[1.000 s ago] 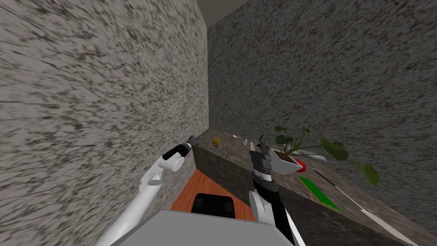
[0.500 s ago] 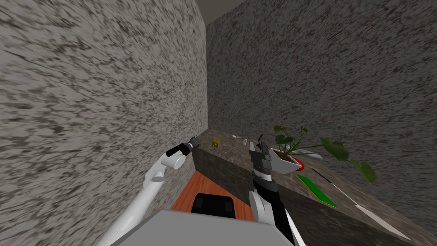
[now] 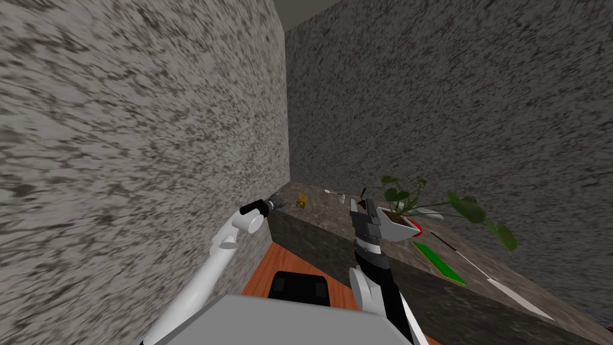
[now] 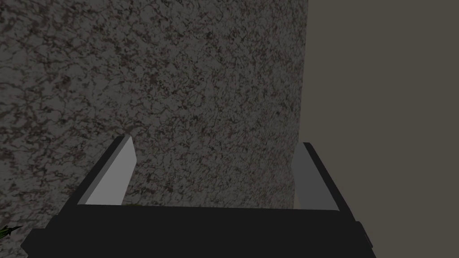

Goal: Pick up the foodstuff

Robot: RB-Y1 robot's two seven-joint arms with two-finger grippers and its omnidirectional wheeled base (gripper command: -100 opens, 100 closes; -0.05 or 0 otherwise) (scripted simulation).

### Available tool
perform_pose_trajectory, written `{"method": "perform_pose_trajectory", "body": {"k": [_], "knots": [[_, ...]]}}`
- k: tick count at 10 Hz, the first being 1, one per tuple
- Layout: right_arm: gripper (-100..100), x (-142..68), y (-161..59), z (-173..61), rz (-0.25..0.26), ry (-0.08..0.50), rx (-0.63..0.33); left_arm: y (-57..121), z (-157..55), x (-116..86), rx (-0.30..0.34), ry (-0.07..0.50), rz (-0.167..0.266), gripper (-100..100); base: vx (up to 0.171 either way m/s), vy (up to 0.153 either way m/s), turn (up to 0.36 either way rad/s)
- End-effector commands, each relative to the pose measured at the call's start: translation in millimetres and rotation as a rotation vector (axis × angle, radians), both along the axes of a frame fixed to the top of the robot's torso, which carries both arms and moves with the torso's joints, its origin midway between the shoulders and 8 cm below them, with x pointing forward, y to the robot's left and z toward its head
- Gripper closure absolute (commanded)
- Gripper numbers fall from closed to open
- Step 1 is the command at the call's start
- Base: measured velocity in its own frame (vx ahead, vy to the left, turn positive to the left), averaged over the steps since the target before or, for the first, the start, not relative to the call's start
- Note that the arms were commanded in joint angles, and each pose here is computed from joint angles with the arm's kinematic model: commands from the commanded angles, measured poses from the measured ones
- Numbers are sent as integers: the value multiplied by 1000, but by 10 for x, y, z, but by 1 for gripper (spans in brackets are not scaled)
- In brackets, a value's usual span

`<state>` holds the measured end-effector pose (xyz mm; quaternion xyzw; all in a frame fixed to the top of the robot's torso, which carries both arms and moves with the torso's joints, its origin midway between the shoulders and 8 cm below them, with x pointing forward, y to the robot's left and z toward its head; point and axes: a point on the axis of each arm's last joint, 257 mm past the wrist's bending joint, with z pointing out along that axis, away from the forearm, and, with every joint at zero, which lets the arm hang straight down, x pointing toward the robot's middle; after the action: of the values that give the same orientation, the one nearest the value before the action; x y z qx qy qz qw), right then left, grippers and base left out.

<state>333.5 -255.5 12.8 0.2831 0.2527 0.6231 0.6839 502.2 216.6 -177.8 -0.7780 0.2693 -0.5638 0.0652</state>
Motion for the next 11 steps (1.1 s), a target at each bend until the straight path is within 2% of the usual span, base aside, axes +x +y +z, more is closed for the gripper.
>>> {"method": "perform_pose_trajectory", "body": {"k": [1,2,3,4,5,6,7,8,9,11], "knots": [[0,0,0,0,0,0,0,-36,-81,-12,-20,46,-3,-100,35,25,-55],[0,0,0,0,0,0,0,-129,-123,-6,-64,82,-8,-100,36,26,-102],[0,0,0,0,0,0,0,-127,-171,-29,-60,102,-9,-100,31,26,-49],[0,0,0,0,0,0,0,-221,-225,-35,-99,144,-14,-100,35,30,-100],[0,0,0,0,0,0,0,-220,-254,-51,-95,157,-15,-100,33,27,-56],[0,0,0,0,0,0,0,-311,-319,-72,-128,204,-20,-100,42,17,-121],[0,0,0,0,0,0,0,-310,-332,-80,-127,209,-21,-100,35,19,-52],[0,0,0,0,0,0,0,-397,-393,-104,-155,255,-26,-100,38,24,-73],[0,0,0,0,0,0,0,-396,-404,-112,-153,260,-26,-100,30,25,-67],[0,0,0,0,0,0,0,-547,-500,-163,-198,339,-36,-100,47,29,-153]]}}
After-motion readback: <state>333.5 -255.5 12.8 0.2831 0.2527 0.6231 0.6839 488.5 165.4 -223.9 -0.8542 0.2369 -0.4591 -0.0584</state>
